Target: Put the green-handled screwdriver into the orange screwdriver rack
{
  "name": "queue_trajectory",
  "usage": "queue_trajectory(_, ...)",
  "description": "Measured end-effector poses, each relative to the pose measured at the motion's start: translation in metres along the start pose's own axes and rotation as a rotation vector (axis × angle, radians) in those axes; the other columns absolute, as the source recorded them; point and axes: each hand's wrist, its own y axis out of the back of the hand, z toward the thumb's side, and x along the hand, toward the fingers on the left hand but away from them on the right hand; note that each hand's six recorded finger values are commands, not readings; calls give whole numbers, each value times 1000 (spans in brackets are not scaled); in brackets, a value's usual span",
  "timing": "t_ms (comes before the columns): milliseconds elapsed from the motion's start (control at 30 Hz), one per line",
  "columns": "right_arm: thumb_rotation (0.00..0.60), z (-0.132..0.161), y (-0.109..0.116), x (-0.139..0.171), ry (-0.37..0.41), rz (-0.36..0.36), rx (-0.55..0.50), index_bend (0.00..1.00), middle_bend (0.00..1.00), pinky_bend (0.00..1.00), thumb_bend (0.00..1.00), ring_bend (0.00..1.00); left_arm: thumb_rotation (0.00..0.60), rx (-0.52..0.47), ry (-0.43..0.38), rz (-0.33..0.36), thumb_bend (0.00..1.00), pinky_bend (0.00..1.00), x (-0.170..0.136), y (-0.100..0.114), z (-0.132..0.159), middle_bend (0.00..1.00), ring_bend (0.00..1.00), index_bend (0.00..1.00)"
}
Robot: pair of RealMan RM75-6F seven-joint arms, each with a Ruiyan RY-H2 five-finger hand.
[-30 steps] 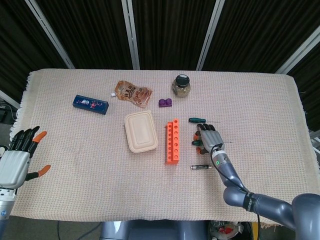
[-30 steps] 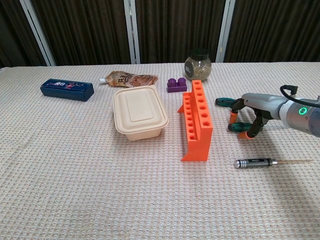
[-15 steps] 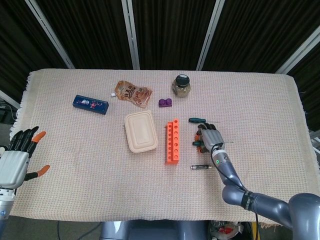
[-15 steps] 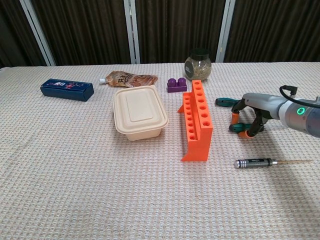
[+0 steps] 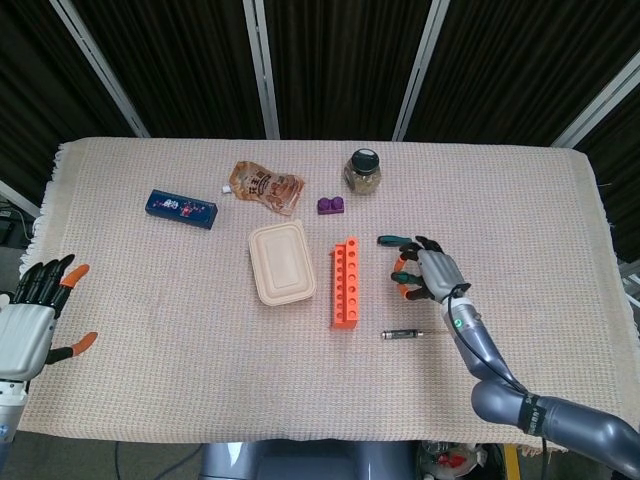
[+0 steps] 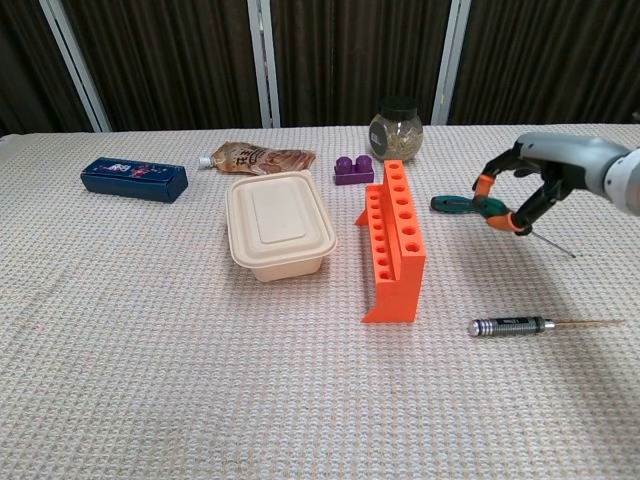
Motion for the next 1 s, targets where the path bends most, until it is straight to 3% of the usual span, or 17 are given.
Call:
queue_trajectory(233, 600, 12, 28, 22, 66, 20, -259, 652, 215, 0, 404, 0, 600, -1, -15, -5, 164, 0, 0, 0, 6, 0, 0, 111)
queue_trajectory(533, 600, 37, 53, 44, 162, 102, -579, 664, 227, 0, 413, 0, 600, 4, -20, -14, 166, 0, -1, 0, 7, 0, 0, 111)
queue_trajectory(800, 600, 59, 78, 62, 253, 146, -724, 665, 228, 0, 413, 0, 600, 4, -25, -19, 164, 0, -1, -1, 8, 0, 0, 111)
queue_trajectory(1000, 600, 72, 85, 73, 306, 188, -754, 668, 228, 0, 414, 0, 600, 3, -29, -18, 167, 0, -1, -1, 9, 0, 0, 111)
